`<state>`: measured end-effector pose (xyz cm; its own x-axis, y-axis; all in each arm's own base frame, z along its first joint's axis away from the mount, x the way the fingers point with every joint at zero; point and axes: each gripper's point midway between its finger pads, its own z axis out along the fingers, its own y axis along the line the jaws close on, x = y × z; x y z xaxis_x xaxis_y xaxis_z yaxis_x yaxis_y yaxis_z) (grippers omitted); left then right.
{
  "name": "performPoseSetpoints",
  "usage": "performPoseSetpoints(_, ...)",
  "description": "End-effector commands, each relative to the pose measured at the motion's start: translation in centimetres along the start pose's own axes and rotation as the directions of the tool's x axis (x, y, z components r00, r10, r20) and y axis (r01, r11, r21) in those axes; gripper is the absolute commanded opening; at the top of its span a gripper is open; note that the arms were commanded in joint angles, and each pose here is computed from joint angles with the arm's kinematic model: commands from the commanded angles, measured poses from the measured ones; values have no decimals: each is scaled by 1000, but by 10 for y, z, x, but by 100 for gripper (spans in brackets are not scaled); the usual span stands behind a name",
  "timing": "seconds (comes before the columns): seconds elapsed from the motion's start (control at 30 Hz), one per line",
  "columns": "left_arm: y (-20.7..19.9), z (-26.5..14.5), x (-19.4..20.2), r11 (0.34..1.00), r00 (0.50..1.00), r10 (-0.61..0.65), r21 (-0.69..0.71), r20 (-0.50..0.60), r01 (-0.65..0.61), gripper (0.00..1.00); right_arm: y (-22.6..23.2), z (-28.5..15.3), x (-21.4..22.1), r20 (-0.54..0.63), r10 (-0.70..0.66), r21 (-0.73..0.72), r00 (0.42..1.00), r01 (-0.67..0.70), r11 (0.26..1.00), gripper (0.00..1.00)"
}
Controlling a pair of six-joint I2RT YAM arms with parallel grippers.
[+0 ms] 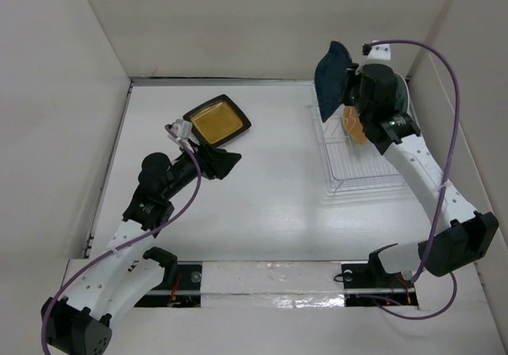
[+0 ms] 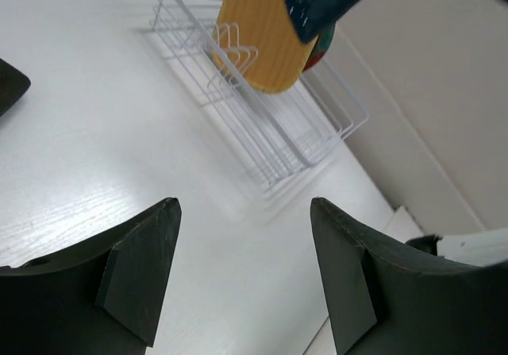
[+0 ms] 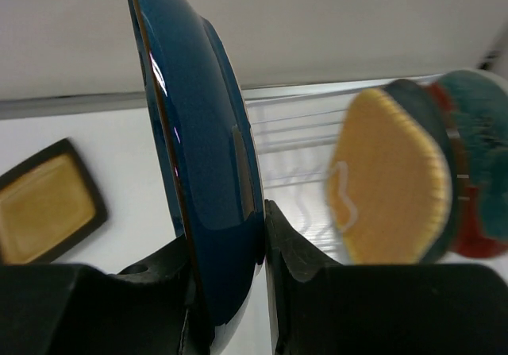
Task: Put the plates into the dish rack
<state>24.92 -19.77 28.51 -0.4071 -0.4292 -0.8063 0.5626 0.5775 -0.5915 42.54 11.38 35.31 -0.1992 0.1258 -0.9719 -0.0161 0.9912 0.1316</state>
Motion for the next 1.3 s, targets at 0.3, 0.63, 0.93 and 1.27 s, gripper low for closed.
performPoseSetpoints(0.3,-18,-10,4,980,980,197,17,-13,-197,61,-83,25,-42,-104,-216,304,971,238,923,0)
performPoseSetpoints(0.63,-18,-10,8,976,975,220,8,-30,-219,60,-97,79,-12,-227,-255,326,940,320,890,0)
performPoseSetpoints(0.93,-14,-7,6,976,975,219,-12,-25,-219,60,-106,107,26,-276,-239,300,931,320,899,0)
performPoseSetpoints(1.27,-7,-5,6,974,975,219,-46,-25,-220,60,-104,137,83,-344,-222,260,912,319,911,0)
